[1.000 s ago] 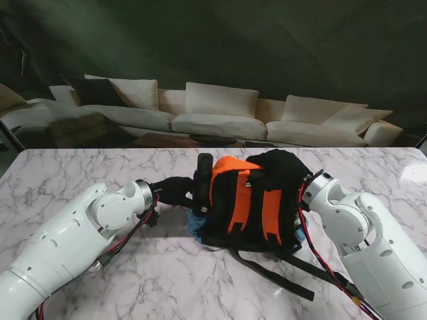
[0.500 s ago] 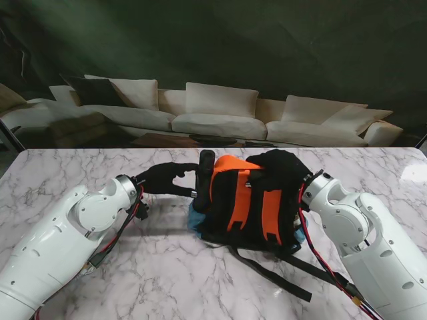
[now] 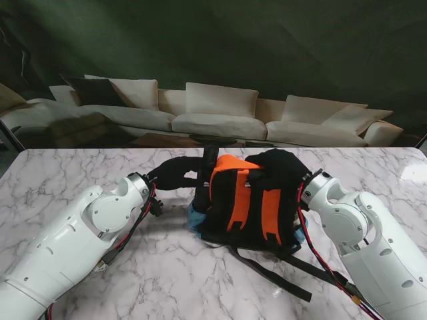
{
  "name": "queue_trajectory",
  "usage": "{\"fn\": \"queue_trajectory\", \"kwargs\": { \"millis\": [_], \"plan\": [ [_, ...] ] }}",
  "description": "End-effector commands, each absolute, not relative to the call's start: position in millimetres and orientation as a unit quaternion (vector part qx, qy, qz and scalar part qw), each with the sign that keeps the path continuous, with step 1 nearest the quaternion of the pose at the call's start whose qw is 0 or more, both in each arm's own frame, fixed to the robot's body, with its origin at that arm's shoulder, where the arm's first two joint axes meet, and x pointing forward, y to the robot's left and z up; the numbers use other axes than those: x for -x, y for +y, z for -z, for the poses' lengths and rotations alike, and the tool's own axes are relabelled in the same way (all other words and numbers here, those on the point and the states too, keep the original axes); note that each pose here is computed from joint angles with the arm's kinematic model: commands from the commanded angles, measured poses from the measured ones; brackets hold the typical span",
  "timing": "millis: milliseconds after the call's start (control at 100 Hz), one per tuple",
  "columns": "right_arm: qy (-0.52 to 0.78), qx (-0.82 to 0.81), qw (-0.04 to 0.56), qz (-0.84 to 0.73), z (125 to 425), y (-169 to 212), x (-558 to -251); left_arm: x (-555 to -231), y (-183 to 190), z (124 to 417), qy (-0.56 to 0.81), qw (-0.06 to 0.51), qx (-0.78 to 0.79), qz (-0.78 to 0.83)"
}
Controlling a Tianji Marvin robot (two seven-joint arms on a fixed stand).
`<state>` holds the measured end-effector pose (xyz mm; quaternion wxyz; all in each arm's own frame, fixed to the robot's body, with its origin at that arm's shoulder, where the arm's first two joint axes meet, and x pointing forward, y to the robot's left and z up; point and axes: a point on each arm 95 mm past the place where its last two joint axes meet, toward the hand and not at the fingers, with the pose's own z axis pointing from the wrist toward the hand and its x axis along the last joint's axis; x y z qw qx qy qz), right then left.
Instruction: Put the umbrella and water cup into the side pockets of the backpack
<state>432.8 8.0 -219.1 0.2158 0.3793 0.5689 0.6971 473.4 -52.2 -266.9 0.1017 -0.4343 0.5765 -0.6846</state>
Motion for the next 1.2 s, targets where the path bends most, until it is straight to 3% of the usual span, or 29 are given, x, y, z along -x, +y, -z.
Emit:
{"fn": "queue_trajectory", "kwargs": {
  "millis": [0, 600, 1190],
  "plan": [
    [0.575, -0.387, 0.21, -0.689, 227.4, 8.4, -431.7, -474.3, -56.8, 274.1, 0.579, 0.089, 0.441, 0.68],
    [0.574, -0.385, 0.212, -0.691, 225.1, 7.1, -430.1, -465.4, -49.9, 321.5, 0.624, 0.057, 0.47, 0.622],
    [0.576, -0.384, 0.211, -0.69, 225.5, 8.2, -429.7, -466.9, -27.0, 354.6, 0.66, 0.075, 0.472, 0.579]
  ]
}}
